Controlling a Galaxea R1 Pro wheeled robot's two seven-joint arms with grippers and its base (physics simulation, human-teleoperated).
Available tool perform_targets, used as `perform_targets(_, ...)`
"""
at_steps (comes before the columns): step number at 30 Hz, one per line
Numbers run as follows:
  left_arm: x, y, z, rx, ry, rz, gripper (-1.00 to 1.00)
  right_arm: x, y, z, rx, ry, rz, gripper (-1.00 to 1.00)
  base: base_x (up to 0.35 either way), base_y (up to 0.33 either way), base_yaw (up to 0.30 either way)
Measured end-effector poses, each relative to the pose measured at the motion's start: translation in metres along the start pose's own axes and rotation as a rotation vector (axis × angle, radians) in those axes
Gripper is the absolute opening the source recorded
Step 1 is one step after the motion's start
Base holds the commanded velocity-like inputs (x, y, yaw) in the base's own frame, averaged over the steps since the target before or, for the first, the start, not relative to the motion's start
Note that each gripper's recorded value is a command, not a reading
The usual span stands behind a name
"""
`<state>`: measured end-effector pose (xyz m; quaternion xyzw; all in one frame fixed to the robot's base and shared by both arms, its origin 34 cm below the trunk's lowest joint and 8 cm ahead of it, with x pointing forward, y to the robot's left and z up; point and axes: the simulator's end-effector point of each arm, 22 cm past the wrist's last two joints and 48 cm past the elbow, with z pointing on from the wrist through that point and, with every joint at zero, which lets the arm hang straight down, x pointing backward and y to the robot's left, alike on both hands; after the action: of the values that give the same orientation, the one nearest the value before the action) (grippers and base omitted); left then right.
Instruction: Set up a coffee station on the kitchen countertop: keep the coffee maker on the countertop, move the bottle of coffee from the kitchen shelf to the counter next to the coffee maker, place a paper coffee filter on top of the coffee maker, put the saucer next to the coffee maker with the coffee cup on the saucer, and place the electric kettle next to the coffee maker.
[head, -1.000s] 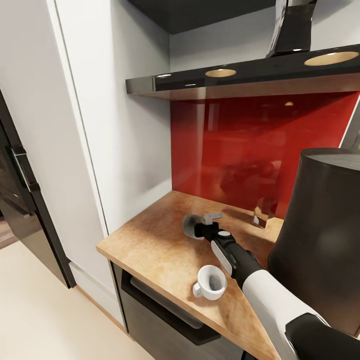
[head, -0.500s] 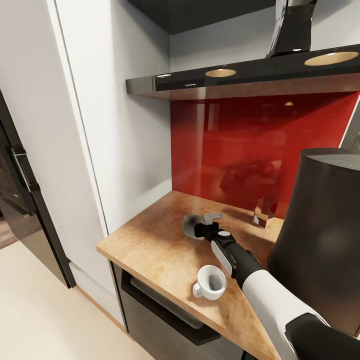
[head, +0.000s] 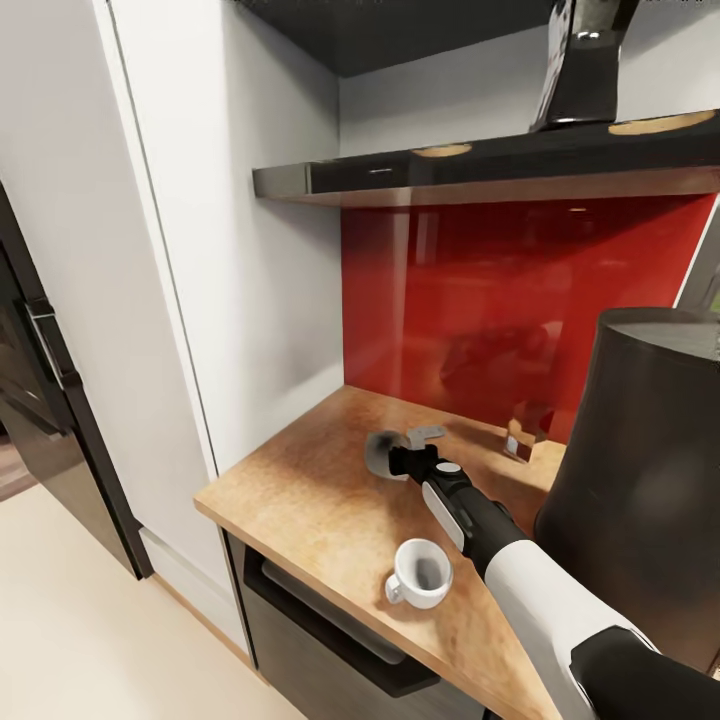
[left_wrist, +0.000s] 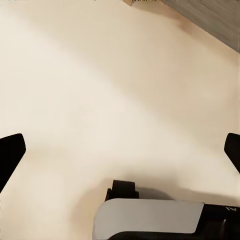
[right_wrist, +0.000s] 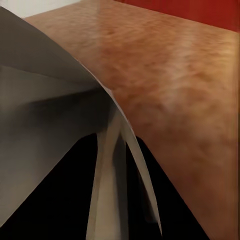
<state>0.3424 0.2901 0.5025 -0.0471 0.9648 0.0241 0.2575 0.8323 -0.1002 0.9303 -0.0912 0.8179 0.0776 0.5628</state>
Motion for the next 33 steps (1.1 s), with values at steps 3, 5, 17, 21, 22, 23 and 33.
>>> perform_targets(3, -0.002, 0.0, -0.004, 0.0, 0.0, 0.0, 1.0, -0.005, 0.0, -0.002, 0.0, 0.0, 0.0, -1.0, 0.0, 0.0, 0.0)
perform_targets(5, -0.004, 0.0, -0.007, 0.0, 0.0, 0.0, 1.0, -0.008, 0.0, -0.003, 0.0, 0.0, 0.0, -1.0, 0.0, 0.0, 0.0)
perform_targets(17, -0.013, 0.001, -0.023, 0.0, 0.0, 0.0, 1.0, -0.025, 0.001, -0.01, 0.0, -0.001, 0.0, -1.0, 0.0, 0.0, 0.0)
perform_targets(21, -0.016, 0.001, -0.029, 0.0, 0.0, 0.0, 1.0, -0.031, 0.001, -0.012, 0.0, -0.001, 0.0, -1.0, 0.0, 0.0, 0.0)
perform_targets(22, -0.017, 0.001, -0.03, -0.001, 0.0, 0.0, 1.0, -0.032, 0.001, -0.012, 0.0, -0.001, 0.0, -1.0, 0.0, 0.0, 0.0)
perform_targets(23, -0.018, 0.001, -0.031, 0.0, 0.0, 0.0, 1.0, -0.034, 0.001, -0.013, 0.0, -0.001, 0.0, -1.0, 0.0, 0.0, 0.0)
perform_targets(33, -0.024, 0.001, -0.044, 0.0, 0.001, 0.0, 1.0, -0.047, 0.002, -0.019, 0.0, 0.001, 0.0, -1.0, 0.0, 0.0, 0.0)
